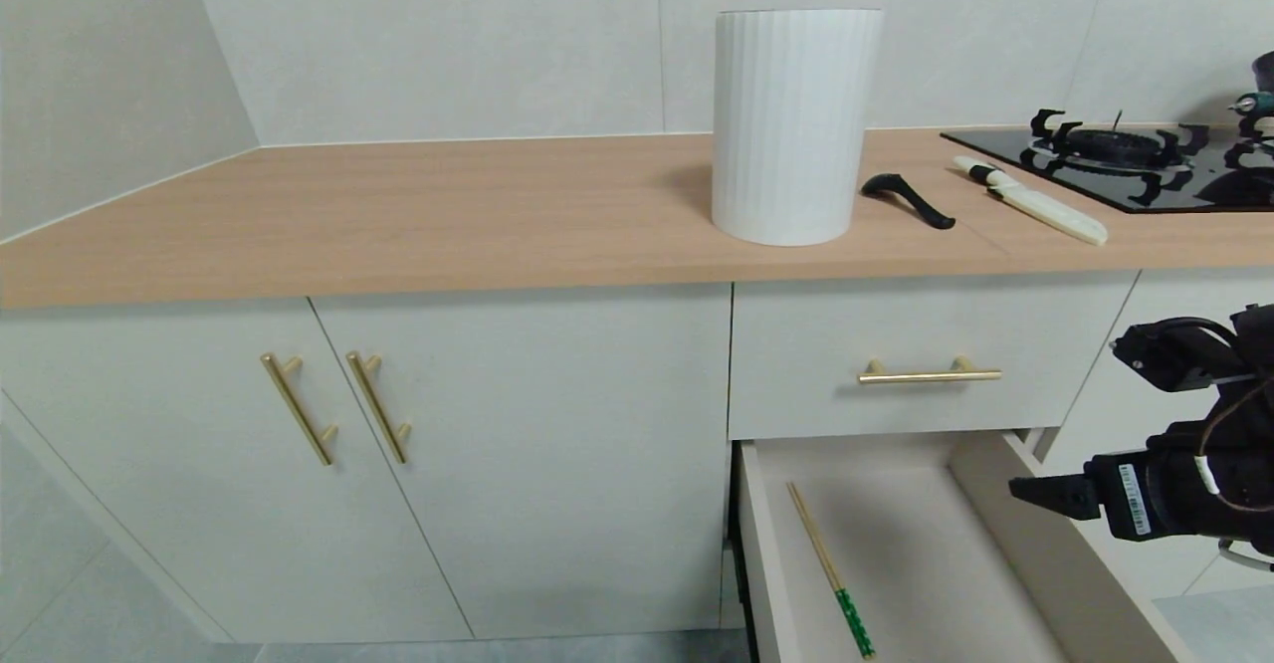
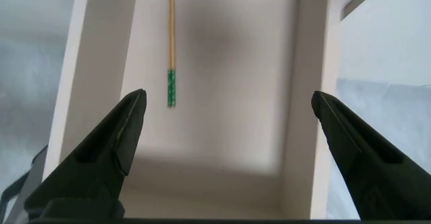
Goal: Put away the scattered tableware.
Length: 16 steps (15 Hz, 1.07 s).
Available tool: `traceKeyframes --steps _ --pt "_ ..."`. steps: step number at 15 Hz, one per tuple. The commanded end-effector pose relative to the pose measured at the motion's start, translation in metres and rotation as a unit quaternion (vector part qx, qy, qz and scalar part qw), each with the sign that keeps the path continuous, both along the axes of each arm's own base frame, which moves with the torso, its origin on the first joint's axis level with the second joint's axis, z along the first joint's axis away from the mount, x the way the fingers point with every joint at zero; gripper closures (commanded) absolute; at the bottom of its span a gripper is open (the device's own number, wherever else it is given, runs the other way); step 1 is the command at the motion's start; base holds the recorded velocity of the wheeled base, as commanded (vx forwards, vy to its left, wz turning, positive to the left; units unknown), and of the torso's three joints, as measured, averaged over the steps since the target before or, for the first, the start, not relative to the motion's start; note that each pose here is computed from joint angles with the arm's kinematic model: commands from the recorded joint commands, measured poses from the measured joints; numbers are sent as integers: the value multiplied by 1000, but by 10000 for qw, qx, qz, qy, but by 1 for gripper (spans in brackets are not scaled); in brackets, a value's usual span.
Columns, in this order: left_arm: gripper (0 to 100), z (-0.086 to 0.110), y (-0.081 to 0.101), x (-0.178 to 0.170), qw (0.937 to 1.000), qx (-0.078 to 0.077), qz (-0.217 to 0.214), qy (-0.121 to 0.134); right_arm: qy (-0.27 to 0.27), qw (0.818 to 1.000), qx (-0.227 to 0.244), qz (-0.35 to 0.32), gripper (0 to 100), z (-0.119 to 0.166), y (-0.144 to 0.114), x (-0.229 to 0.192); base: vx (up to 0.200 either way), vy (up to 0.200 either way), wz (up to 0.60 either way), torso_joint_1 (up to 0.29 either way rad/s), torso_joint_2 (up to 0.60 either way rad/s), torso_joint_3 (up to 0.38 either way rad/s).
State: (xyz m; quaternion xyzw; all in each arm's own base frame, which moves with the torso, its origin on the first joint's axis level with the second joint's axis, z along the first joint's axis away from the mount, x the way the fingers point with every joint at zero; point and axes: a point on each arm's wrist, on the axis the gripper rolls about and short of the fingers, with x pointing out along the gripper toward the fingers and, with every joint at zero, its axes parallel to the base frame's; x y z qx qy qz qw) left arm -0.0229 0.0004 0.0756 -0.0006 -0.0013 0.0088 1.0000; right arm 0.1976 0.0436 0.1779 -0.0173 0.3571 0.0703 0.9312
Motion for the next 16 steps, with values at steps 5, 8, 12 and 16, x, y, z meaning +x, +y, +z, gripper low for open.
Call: traceKeyframes --steps 5,8,12,16 --pt "0 0 0 0 10000 -1 4 5 7 10000 0 9 0 -1 0 0 0 0 0 173 -502 -287" --pt "0 0 0 0 10000 -1 4 5 14 10000 -2 17 0 -1 1 0 0 0 0 180 -468 -285" --pt "0 0 0 0 10000 -1 4 5 39 10000 -42 48 0 -2 1 0 0 0 0 198 -476 -279" --pt "0 0 0 0 10000 -1 4 5 38 10000 -48 53 0 -3 1 -1 0 0 0 221 -498 -288"
